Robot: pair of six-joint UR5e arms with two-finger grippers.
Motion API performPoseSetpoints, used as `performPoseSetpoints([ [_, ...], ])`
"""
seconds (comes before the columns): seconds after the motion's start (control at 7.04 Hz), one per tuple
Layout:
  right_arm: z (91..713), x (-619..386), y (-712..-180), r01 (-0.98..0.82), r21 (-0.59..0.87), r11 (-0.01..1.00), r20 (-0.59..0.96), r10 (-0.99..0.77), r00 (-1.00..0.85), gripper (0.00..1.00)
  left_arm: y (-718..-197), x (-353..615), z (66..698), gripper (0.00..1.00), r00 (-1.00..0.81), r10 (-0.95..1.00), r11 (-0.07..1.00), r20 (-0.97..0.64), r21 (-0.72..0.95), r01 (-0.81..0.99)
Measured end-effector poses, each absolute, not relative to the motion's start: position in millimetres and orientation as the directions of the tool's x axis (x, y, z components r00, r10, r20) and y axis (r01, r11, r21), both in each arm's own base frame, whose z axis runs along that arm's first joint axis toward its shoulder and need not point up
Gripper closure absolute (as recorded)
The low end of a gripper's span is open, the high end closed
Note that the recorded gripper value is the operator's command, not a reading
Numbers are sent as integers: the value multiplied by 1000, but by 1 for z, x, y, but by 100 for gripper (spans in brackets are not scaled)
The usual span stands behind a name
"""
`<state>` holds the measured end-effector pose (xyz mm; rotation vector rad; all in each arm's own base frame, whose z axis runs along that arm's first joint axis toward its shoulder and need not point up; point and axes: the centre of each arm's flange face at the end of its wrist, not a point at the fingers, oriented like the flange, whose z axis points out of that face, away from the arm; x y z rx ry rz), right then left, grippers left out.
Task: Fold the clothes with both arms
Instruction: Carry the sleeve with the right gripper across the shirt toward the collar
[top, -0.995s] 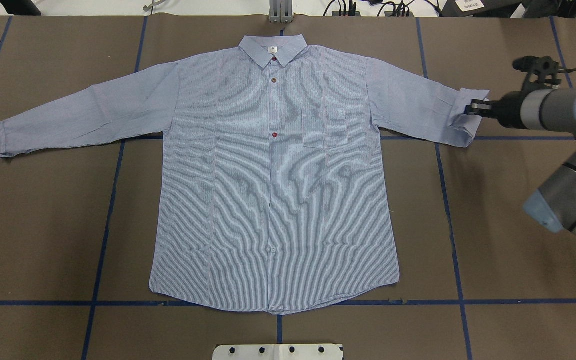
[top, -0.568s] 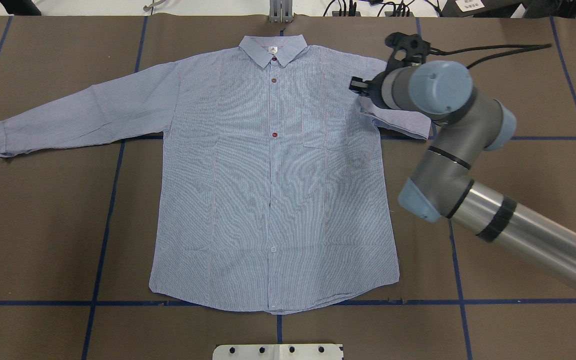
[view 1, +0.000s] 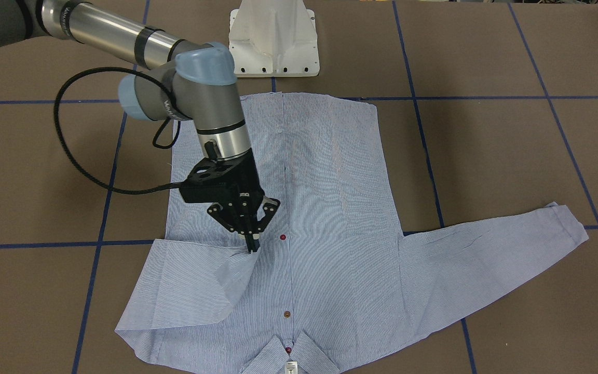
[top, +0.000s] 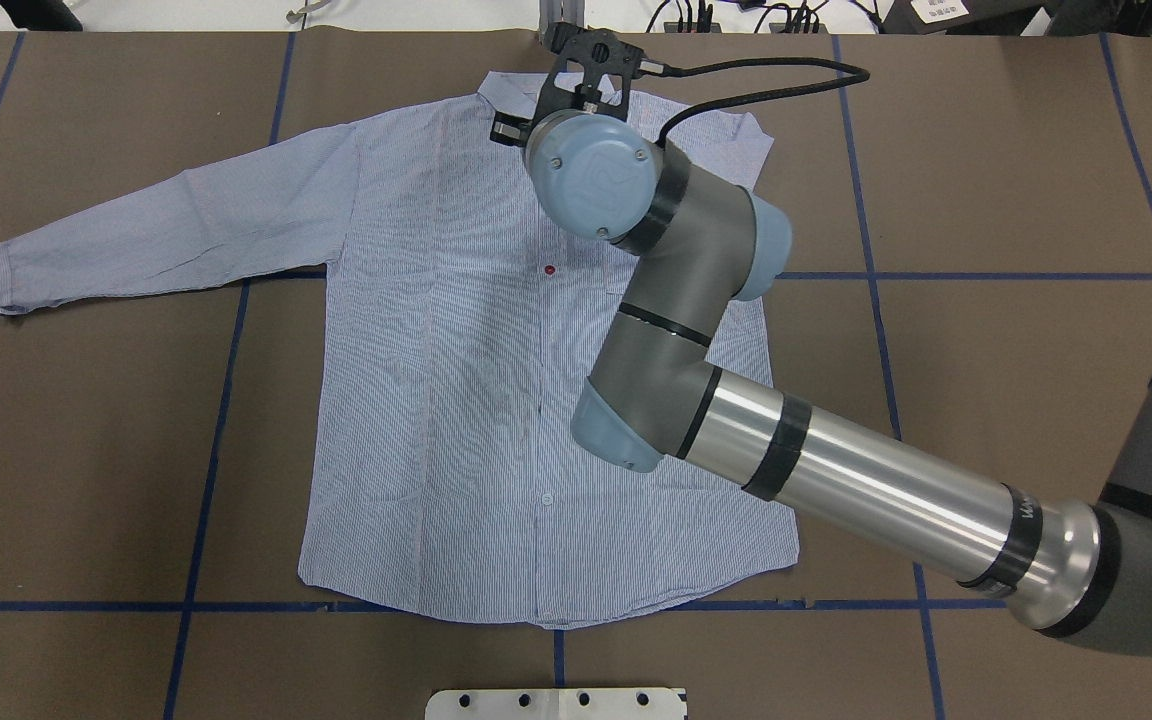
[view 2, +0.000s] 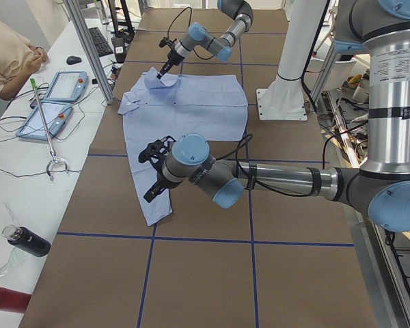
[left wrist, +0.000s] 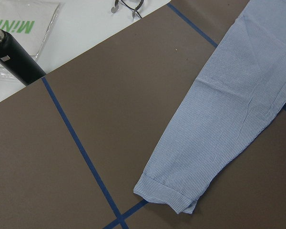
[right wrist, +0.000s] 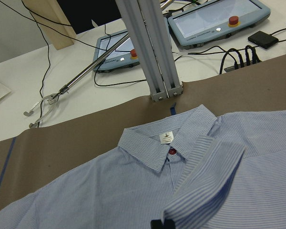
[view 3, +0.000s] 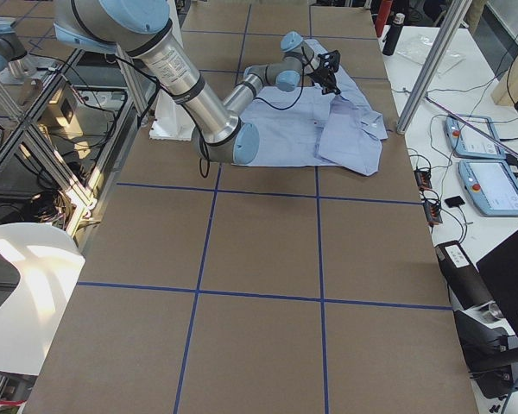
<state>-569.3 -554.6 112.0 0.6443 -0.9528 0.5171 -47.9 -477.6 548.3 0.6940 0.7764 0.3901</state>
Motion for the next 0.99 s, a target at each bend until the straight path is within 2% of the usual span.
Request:
performPoseSetpoints([
  [0.28, 73, -608, -543, -648, 309, 696, 848, 107, 519, 100, -478, -48, 551, 0, 658, 555, 719, -508, 692, -72],
  [0.43, 55, -630, -538, -631, 321, 707, 835, 104, 541, 90, -478, -48, 552, 0, 658, 554, 720, -509, 691, -72],
  [0.57, 48, -652, -528, -611, 330, 719, 822, 99, 561, 1, -478, -48, 552, 0, 658, 555, 720, -509, 691, -72],
  [0.99, 38, -689, -507, -572, 361, 737, 778, 101, 621, 0, -478, -48, 552, 0, 657, 556, 718, -509, 692, -72],
])
